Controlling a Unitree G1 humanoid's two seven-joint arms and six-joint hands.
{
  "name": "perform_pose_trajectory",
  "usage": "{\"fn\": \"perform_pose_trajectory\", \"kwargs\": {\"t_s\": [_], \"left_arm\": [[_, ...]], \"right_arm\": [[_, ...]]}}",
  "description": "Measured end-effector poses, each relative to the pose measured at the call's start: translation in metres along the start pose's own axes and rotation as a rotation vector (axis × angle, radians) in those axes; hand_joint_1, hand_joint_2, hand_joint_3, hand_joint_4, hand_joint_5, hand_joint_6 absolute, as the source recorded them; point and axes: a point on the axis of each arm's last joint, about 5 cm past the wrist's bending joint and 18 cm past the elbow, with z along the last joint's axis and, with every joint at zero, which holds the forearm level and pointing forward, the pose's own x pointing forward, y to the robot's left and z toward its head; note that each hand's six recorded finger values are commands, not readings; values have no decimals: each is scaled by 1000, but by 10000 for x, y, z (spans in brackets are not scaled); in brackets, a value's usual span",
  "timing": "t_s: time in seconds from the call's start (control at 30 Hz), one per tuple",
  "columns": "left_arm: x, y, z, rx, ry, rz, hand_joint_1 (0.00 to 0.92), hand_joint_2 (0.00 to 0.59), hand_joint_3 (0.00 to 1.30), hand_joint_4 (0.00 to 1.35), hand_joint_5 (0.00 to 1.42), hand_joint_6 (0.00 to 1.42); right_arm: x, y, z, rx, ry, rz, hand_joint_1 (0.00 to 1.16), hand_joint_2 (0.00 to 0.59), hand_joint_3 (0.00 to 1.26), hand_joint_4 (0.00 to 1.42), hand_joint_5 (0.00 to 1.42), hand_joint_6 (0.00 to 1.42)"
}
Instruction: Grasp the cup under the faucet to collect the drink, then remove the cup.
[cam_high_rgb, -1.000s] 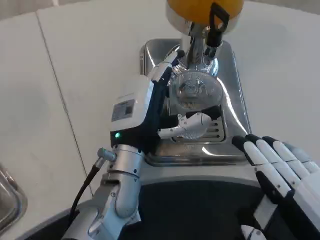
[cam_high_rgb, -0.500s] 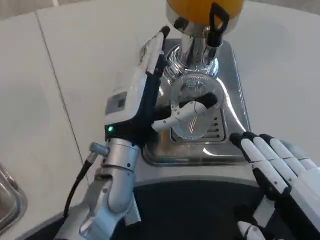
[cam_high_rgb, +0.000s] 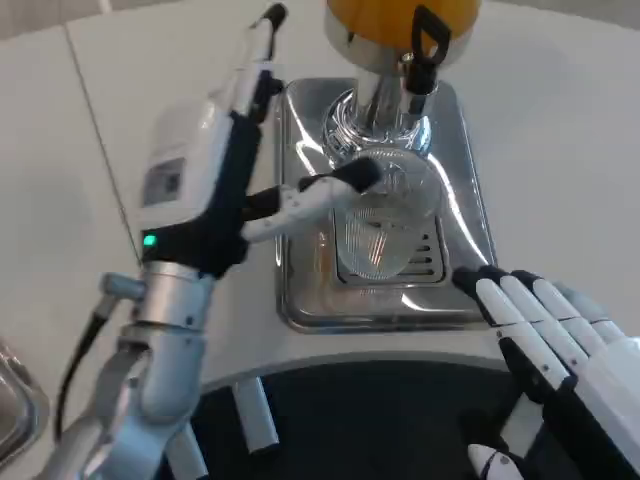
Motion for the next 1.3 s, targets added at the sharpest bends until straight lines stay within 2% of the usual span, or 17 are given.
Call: {"fn": "perform_pose_trajectory", "kwargs": {"t_s": [0.03,0.13,0.2,0.23,0.33,0.47,0.53,0.6,0.7,0.73,0.8,0.9,0.97,1.07,1.17,1.3], "left_arm": [[-60,90,-38,33,-3,-4,0,0,0,0,249,264],[-243,339,-155,123,11,-22,0,0,0,0,224,234],[-314,409,-186,150,20,-33,0,0,0,0,204,217],[-413,485,-200,185,24,-46,0,0,0,0,199,214],[-643,632,-206,278,18,-108,0,3,0,0,157,188],[-870,745,-161,341,38,-169,0,25,0,0,107,160],[-956,782,-141,363,52,-193,4,34,0,0,102,151],[-1095,822,-110,383,82,-227,8,43,0,0,94,145],[-1229,830,-67,394,106,-258,13,51,0,0,49,110],[-1247,831,-55,396,108,-260,14,51,0,0,35,98],[-1311,830,-5,395,112,-270,14,53,0,0,20,83],[-1412,798,64,383,127,-296,13,60,0,0,0,52],[-1475,776,102,375,138,-332,1,64,0,0,0,24],[-1531,770,117,365,159,-358,0,61,0,0,0,1],[-1592,772,135,359,170,-385,0,62,0,0,0,0],[-1671,770,157,344,184,-408,0,61,0,0,0,0]], "right_arm": [[-2,-3,1,10,5,-7,139,544,0,0,0,33],[-11,-16,-6,69,48,-45,138,544,0,0,0,33],[-11,-19,-11,89,62,-57,137,544,0,0,0,33],[5,-24,-8,121,67,-75,136,544,0,0,0,33],[60,-48,-8,185,87,-134,135,544,0,0,0,33],[155,-62,-3,242,88,-175,142,548,0,0,0,21],[201,-73,0,261,80,-195,153,562,0,0,0,16],[298,-93,9,309,69,-231,219,575,0,0,0,4],[413,-127,24,366,47,-278,261,564,0,0,0,0],[436,-134,25,375,43,-284,277,577,0,0,0,0],[533,-143,25,409,32,-301,309,566,0,0,0,0],[650,-162,19,433,17,-315,316,567,0,0,0,0],[738,-181,12,443,1,-323,392,574,0,0,0,0],[803,-202,11,459,-12,-330,429,561,0,0,0,0],[924,-222,7,487,-23,-331,440,559,0,0,0,0],[1059,-256,52,511,-70,-339,448,558,0,0,0,0]]}}
